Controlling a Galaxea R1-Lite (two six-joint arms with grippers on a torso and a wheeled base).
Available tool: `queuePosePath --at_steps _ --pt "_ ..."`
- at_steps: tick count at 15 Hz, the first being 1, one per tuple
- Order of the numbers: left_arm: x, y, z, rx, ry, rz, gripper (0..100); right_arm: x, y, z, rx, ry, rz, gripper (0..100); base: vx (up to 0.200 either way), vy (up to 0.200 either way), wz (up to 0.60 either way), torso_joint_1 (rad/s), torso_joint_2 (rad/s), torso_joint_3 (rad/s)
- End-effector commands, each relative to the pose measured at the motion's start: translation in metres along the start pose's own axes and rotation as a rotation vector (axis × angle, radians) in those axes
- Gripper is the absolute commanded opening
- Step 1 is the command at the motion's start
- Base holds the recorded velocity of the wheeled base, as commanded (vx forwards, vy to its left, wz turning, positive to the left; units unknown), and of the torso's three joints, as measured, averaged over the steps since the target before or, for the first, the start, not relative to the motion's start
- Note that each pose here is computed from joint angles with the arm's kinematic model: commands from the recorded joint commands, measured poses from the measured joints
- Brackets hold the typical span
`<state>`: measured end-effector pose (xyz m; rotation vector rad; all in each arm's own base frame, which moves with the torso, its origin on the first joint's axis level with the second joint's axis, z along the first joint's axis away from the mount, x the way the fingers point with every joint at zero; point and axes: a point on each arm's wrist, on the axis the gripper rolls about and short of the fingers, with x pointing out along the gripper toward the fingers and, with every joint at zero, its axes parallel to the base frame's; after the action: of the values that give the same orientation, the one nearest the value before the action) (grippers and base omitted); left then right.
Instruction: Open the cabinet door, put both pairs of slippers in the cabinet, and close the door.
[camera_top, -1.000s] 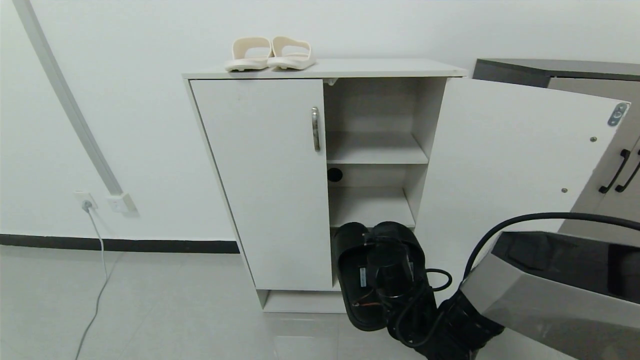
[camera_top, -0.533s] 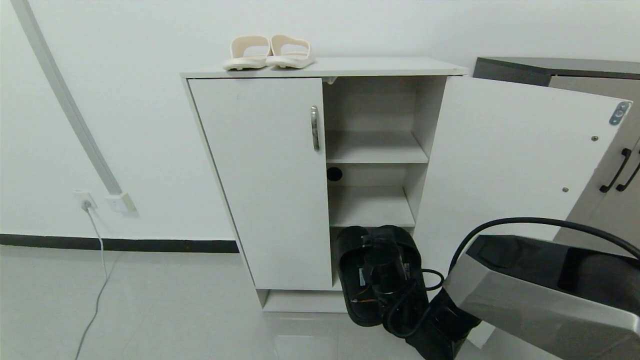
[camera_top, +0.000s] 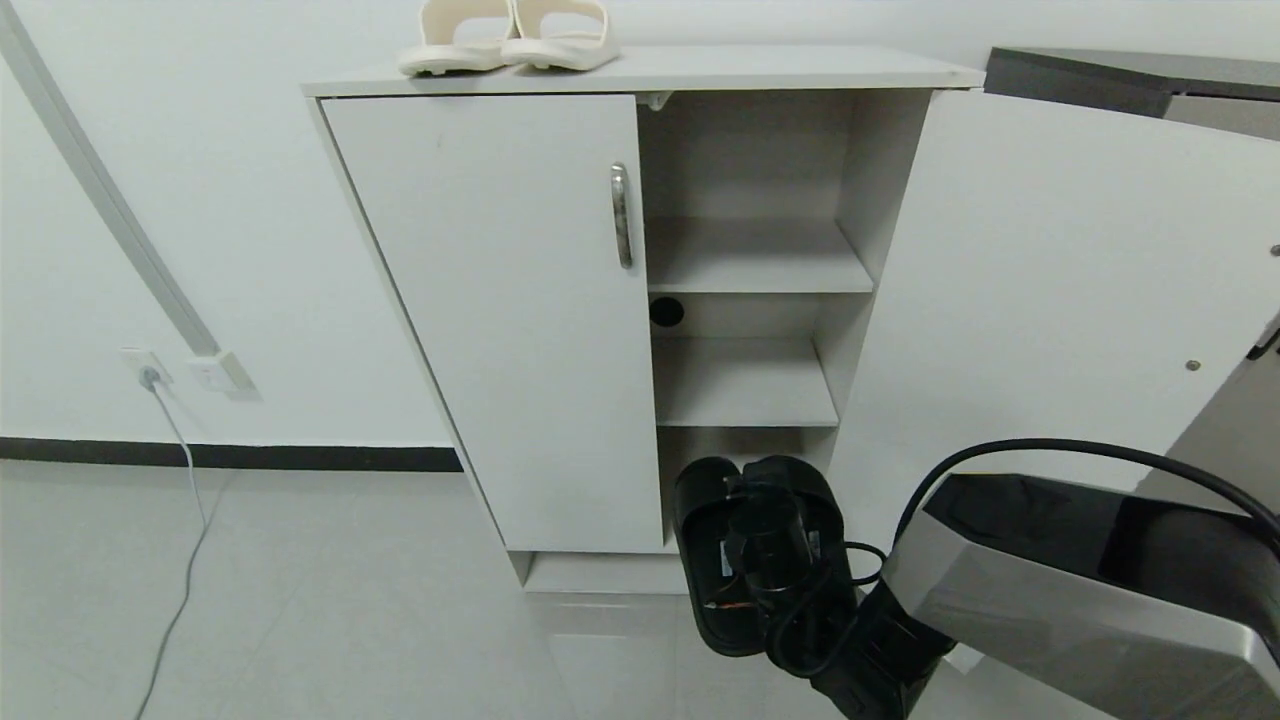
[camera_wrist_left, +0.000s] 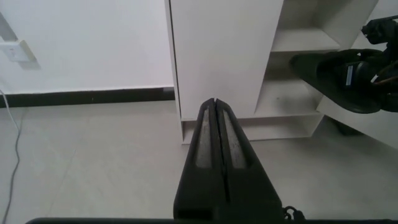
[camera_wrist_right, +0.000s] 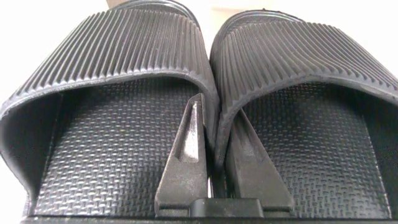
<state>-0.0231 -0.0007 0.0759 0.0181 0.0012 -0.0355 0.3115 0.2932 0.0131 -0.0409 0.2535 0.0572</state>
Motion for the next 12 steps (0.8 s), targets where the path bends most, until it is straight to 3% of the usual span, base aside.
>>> queuePosePath --at_steps 1,4,7,8,12 --pt "0.0 0.0 0.0 0.0 0.002 0.0 0 0.0 0.0 -0.002 -0.002 0.002 0.0 0 0.0 0.0 0.0 -0.002 0.01 -0.188" --pt "0.0 0.0 0.0 -0.001 0.0 0.0 0 0.005 0.003 -0.007 0.011 -0.016 -0.01 0 0.0 0.0 0.0 0.002 0.0 -0.198" --pt "0.0 0.0 0.0 -0.001 0.0 0.002 0 0.018 -0.002 -0.01 0.01 -0.12 -0.032 0 0.0 0.0 0.0 0.005 0.0 -0.18" --pt "0.0 0.0 0.0 -0.001 0.0 0.002 0 0.026 -0.008 -0.008 0.009 -0.191 -0.053 0 0.0 0.0 0.0 0.012 0.0 -0.076" --pt "0.0 0.0 0.0 -0.001 0.0 0.002 0 0.029 -0.011 0.001 0.016 -0.261 -0.064 0 0.0 0.0 0.0 0.0 0.0 0.0"
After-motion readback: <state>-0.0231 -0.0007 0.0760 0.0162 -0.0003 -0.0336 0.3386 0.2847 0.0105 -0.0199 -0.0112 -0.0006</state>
